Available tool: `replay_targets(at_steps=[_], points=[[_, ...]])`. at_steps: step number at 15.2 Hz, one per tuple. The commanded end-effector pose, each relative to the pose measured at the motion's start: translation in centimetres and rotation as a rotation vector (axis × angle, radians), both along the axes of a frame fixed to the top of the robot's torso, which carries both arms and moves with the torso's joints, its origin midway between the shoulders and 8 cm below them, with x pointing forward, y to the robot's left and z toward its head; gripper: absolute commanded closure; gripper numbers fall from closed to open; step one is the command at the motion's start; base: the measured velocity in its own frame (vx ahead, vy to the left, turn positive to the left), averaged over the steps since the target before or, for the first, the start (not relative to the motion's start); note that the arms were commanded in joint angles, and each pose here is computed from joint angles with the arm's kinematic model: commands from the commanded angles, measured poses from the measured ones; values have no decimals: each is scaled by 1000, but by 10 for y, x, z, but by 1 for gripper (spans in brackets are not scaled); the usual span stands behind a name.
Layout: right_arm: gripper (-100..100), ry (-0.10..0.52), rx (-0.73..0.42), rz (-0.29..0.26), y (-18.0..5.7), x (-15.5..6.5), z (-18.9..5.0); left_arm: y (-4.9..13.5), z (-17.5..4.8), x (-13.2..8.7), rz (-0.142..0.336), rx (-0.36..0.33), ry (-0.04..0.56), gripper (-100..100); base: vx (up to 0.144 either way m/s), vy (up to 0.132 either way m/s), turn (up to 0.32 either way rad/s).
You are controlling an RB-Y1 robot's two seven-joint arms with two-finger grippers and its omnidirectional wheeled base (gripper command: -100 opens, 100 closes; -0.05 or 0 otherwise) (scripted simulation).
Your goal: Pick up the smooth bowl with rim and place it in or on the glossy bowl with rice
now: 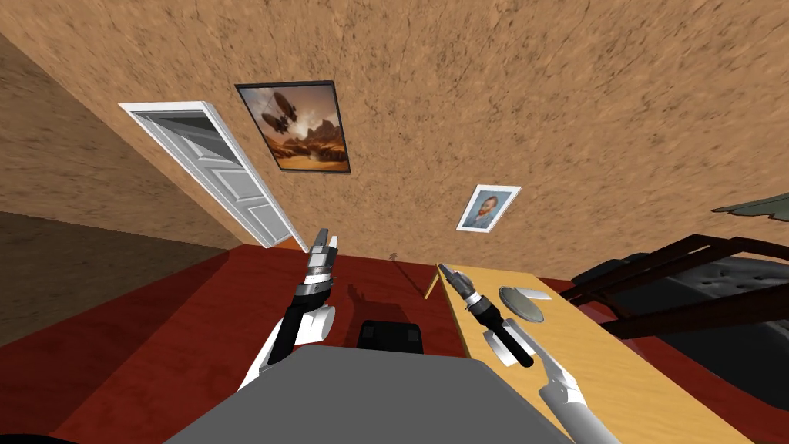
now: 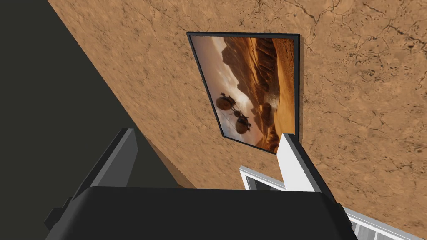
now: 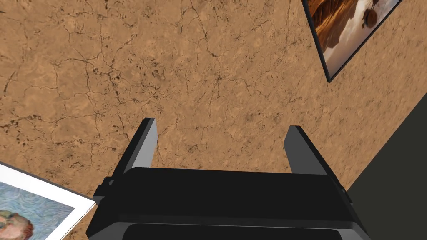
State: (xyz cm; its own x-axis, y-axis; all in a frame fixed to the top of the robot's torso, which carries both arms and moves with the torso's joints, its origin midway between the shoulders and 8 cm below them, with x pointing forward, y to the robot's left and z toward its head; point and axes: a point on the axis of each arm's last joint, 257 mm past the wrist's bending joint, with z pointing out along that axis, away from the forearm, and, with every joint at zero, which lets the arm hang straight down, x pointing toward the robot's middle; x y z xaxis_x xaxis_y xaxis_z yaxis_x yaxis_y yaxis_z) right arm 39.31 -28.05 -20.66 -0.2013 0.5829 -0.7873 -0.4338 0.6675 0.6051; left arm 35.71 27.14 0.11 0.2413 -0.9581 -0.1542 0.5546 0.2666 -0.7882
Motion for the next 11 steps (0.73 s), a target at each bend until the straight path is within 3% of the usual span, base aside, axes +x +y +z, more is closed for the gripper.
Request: replay_targets(at_steps=[1,2,7,9,11], points=[[-100,48,-107,9,-10,-4,-29,0,0,0,0,0,0,0,-4,11,132],[-100,60,-110,1,-14,-4,-34,0,0,0,0,0,0,0,-2,10,111],[-100,167,-340,25,-49,-19,-95,0,0,0,0,0,0,0,5,10,148],[-100,182,-345,16,-55,-20,-101,0,0,0,0,0,0,0,12,6,100],[-100,243,-486,40,-79,-35,-134,0,0,0,0,0,0,0,16,9,215]])
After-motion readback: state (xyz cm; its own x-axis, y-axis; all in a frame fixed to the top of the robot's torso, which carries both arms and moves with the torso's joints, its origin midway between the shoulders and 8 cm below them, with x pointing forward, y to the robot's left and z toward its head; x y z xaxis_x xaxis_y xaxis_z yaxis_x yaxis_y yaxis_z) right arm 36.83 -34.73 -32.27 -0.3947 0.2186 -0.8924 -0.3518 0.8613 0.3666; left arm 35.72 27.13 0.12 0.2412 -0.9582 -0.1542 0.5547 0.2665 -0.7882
